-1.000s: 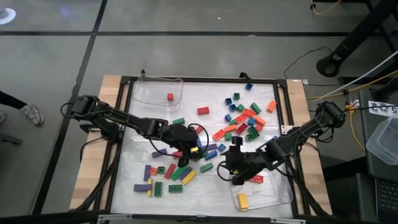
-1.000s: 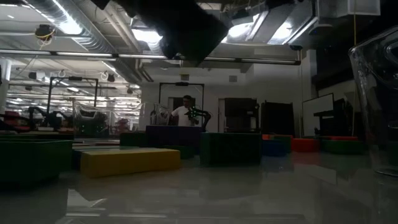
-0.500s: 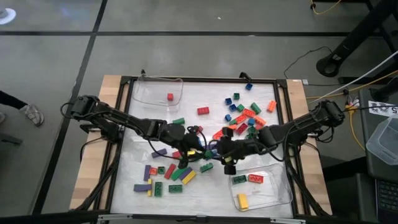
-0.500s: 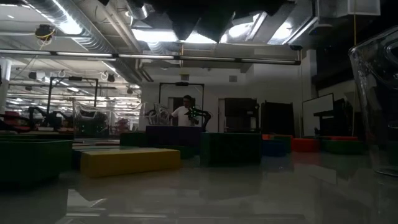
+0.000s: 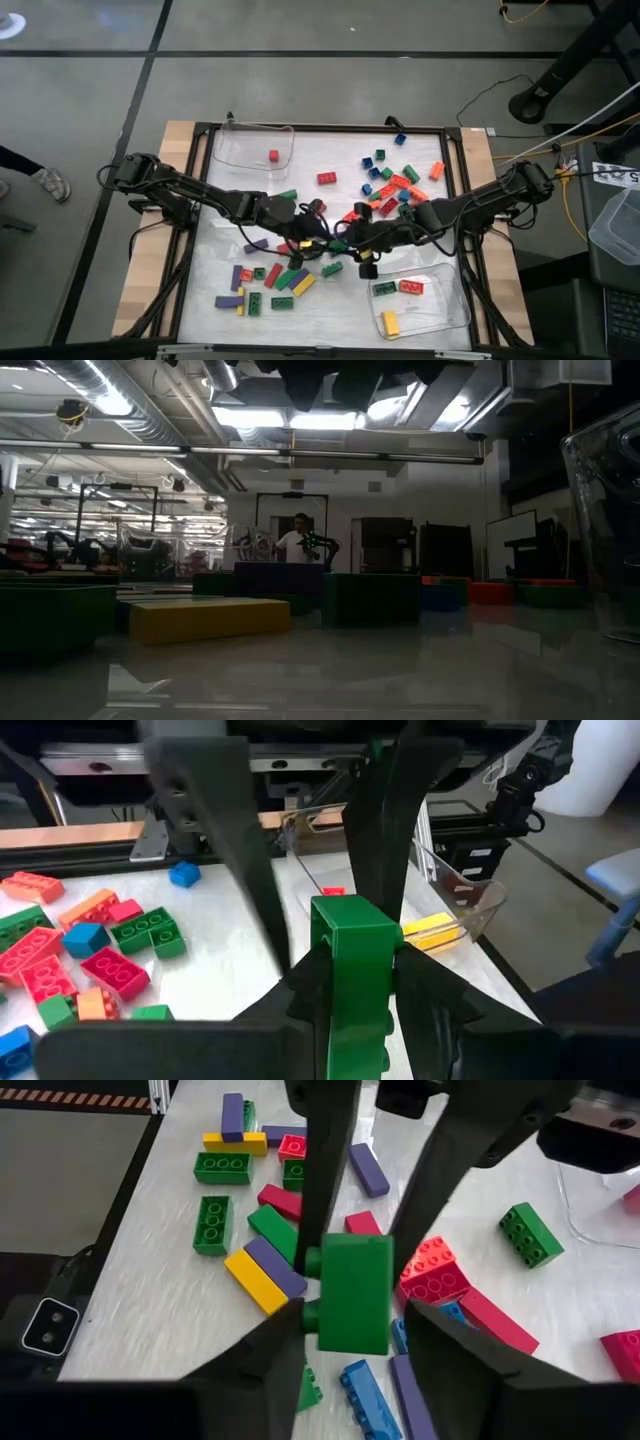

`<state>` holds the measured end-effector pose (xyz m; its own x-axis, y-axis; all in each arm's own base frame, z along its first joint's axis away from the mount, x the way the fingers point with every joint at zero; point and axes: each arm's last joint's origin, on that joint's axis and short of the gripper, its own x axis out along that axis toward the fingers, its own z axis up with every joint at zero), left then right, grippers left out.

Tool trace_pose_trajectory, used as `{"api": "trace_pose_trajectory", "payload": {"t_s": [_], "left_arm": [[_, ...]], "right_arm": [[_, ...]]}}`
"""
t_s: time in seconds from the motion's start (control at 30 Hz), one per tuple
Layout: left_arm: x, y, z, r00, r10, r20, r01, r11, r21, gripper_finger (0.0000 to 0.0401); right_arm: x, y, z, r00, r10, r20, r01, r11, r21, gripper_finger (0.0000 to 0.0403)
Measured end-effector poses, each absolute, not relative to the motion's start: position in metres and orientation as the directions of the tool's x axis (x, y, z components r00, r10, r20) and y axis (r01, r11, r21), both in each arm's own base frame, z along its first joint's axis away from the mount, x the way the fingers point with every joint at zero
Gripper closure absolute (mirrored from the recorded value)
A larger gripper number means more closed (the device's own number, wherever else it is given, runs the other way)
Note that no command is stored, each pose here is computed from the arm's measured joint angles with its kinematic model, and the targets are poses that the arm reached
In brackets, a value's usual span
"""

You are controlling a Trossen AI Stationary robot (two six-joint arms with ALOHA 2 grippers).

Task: Sort blocks by size
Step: Put the rectangular green game piece into the bottom transparent bin

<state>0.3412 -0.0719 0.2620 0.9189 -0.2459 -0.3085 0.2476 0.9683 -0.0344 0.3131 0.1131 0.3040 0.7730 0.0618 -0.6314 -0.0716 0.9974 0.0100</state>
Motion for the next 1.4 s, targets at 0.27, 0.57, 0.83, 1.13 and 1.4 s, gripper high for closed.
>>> {"api": "trace_pose_trajectory", "payload": {"t_s": [0.27,0.57,0.83,1.13,1.4], "left_arm": [[0.341,-0.072,0.262,0.917,-0.247,-0.312,0.246,0.968,-0.042,0.0303],[0.34,-0.075,0.26,0.909,-0.258,-0.327,0.249,0.966,-0.07,0.0239],[0.335,-0.074,0.248,0.857,-0.244,-0.453,0.235,0.969,-0.076,0.0186],[0.327,-0.072,0.235,0.778,-0.227,-0.586,0.191,0.974,-0.123,0.019],[0.318,-0.07,0.224,0.684,-0.207,-0.699,0.139,0.978,-0.153,0.0191]], "right_arm": [[0.313,0.114,0.304,0.769,0.098,-0.632,-0.117,0.993,0.011,0.0314],[0.312,0.118,0.304,0.731,0.228,-0.642,-0.205,0.972,0.112,0.0314],[0.304,0.123,0.299,0.583,0.432,-0.688,-0.274,0.902,0.334,0.0312],[0.285,0.13,0.291,0.247,0.69,-0.68,-0.238,0.723,0.648,0.031],[0.257,0.142,0.279,0.078,0.565,-0.822,-0.134,0.823,0.553,0.0307]]}}
